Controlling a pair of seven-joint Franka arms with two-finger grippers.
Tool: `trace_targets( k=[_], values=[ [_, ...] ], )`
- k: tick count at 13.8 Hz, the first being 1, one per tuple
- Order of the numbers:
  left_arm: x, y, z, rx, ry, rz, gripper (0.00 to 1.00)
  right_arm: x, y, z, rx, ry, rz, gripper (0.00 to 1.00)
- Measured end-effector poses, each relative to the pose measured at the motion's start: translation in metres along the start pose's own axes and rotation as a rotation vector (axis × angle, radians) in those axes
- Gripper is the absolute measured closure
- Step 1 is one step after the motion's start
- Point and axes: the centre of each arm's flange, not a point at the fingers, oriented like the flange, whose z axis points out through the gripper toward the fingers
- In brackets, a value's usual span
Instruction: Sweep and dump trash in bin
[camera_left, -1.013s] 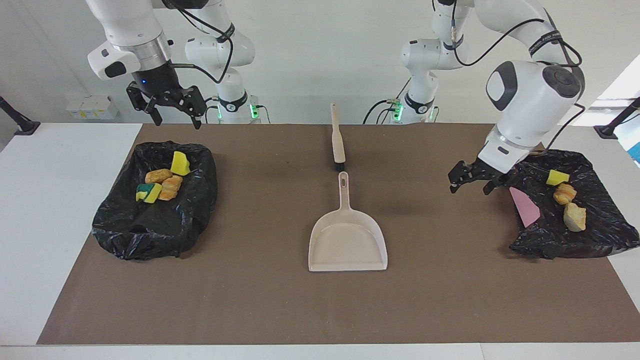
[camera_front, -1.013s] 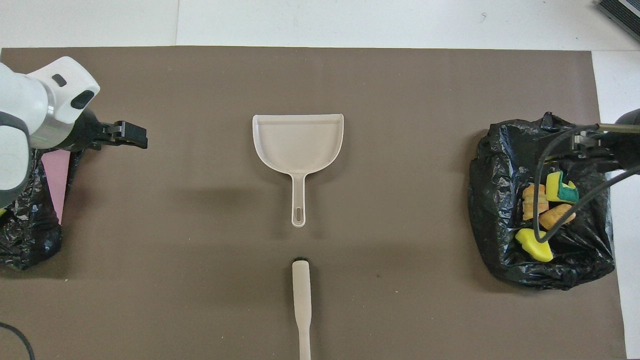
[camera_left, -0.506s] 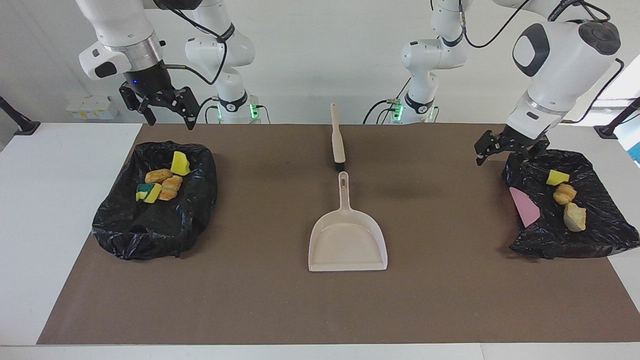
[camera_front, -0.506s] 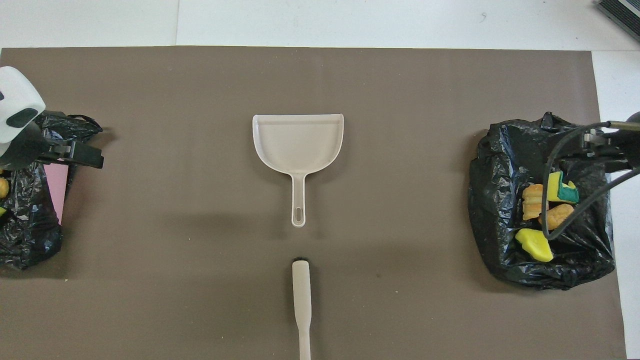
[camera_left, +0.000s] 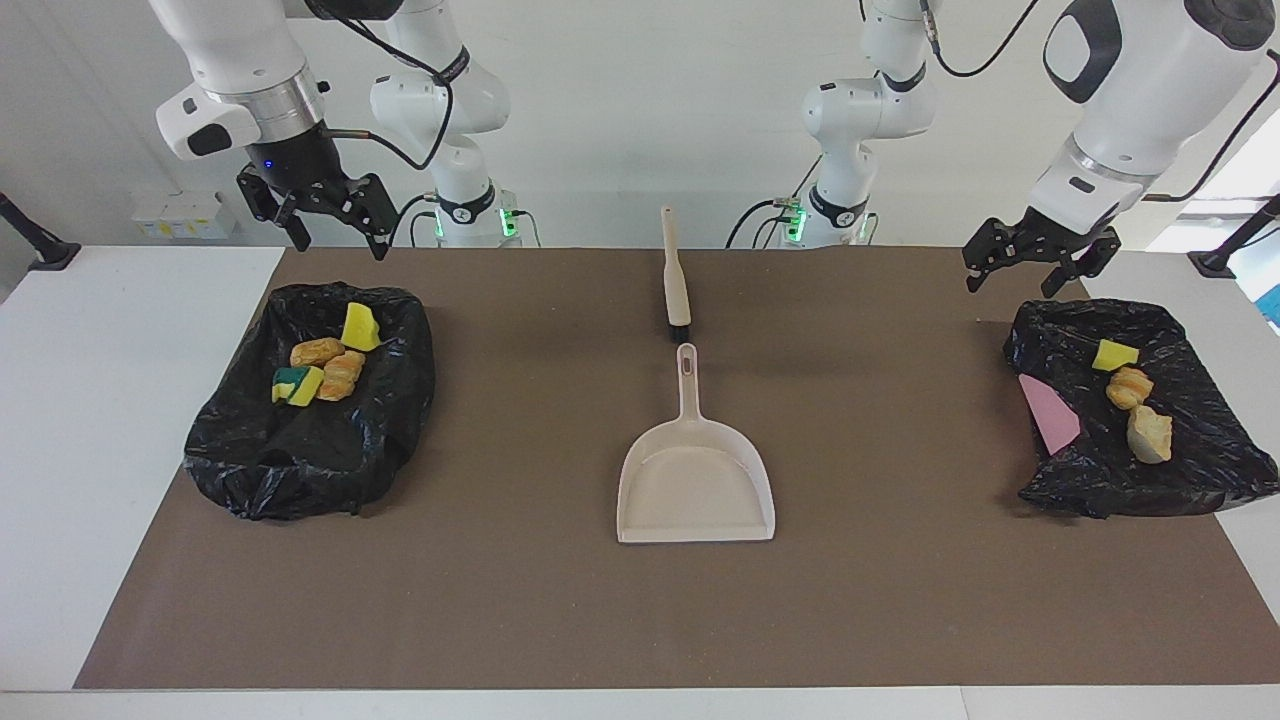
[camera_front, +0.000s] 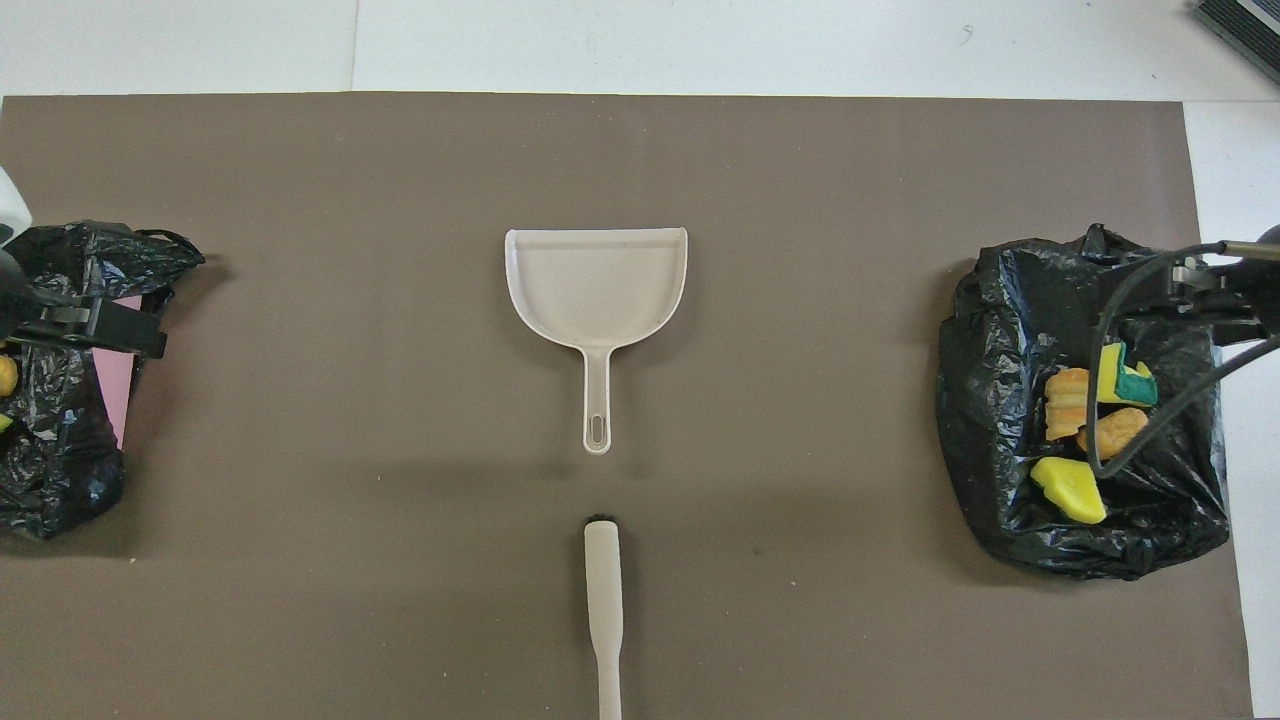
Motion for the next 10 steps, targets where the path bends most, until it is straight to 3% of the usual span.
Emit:
trace_targets(
  k=[10],
  values=[
    [-0.013, 0.002, -0.025, 0.005, 0.001, 0.037, 0.00, 0.001, 0.003, 0.000, 0.000, -0.001, 0.005, 0.00]
  ],
)
